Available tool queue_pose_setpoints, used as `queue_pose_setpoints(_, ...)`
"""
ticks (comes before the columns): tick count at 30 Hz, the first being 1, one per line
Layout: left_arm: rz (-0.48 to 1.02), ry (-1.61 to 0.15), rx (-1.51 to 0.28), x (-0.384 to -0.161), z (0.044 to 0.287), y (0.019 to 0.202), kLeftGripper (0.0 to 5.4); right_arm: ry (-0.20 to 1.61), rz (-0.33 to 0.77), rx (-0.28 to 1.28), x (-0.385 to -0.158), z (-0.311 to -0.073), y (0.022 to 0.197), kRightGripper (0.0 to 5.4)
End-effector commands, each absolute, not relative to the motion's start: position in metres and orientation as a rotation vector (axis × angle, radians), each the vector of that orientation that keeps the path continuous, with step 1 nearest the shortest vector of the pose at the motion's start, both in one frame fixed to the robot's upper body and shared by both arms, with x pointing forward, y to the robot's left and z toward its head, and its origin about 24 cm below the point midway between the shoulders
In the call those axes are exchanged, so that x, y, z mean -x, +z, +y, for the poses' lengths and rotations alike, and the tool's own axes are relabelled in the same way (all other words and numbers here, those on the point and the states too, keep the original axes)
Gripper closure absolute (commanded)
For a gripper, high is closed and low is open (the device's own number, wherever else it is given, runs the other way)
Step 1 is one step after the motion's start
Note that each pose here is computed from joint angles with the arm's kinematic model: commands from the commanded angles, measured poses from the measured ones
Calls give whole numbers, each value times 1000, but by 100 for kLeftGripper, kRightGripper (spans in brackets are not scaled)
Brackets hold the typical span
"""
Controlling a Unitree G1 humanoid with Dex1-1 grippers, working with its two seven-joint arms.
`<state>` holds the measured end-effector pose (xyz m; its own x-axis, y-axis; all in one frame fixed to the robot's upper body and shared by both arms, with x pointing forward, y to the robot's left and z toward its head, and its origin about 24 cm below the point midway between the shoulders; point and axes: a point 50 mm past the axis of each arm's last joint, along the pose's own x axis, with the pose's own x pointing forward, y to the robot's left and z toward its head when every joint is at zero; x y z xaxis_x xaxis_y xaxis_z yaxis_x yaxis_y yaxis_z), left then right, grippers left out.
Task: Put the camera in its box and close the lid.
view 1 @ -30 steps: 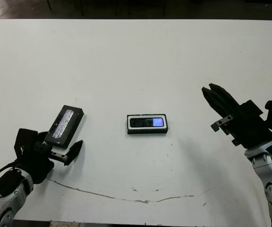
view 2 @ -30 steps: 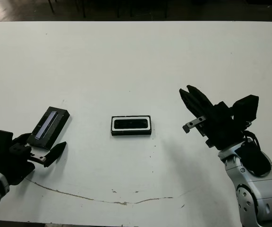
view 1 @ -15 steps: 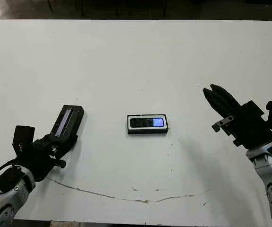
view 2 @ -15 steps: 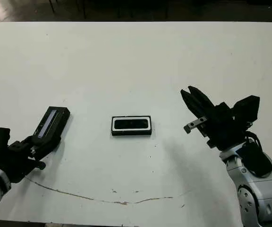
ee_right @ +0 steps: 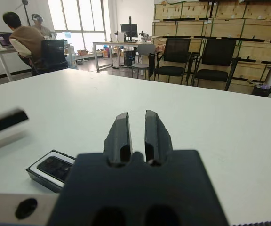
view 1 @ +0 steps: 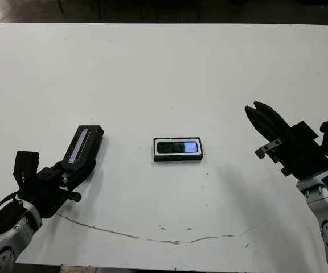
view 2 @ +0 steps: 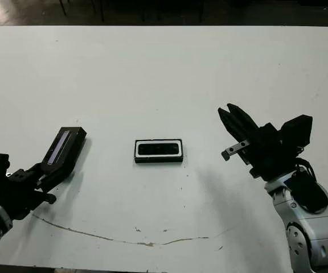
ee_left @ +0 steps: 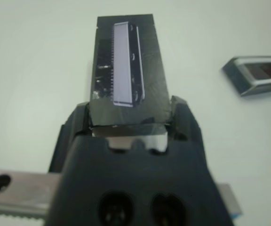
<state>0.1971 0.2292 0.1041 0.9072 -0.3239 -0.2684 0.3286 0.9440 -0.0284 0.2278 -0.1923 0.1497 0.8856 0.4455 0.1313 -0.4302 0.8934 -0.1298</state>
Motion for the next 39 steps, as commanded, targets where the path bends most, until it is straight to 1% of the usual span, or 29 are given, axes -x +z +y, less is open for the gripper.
queue_pose_setpoints(1, 205, -432, -159, -206, 232, 122, 383, 439, -144, 106, -228, -193, 145, 540)
queue_pose_setpoints(4, 128, -565, -279, -218, 227, 135, 383, 436, -146, 89, -229, -192, 146, 540)
queue_pose_setpoints(7, 79, -707, -326, -231, 222, 143, 383, 426, -149, 84, -228, -191, 146, 540)
queue_pose_setpoints(10, 70, -824, -352, -245, 213, 150, 383, 411, -150, 88, -228, -191, 146, 540)
queue_pose_setpoints(15, 95, -944, -415, -266, 196, 156, 383, 397, -154, 111, -226, -190, 146, 540)
queue_pose_setpoints(21, 176, -1039, -522, -283, 184, 154, 383, 395, -153, 103, -224, -190, 145, 540)
queue_pose_setpoints(24, 224, -1081, -533, -288, 180, 150, 383, 382, -146, 100, -224, -191, 144, 540)
queue_pose_setpoints(28, 243, -1129, -556, -293, 176, 145, 383, 382, -144, 109, -225, -192, 143, 540)
queue_pose_setpoints(34, 291, -1158, -564, -304, 175, 140, 383, 379, -141, 112, -228, -192, 142, 540)
queue_pose_setpoints(37, 332, -1195, -578, -310, 174, 139, 383, 375, -133, 117, -229, -192, 142, 540)
queue_pose_setpoints(39, 346, -1222, -555, -312, 173, 138, 383, 371, -129, 118, -229, -191, 142, 540)
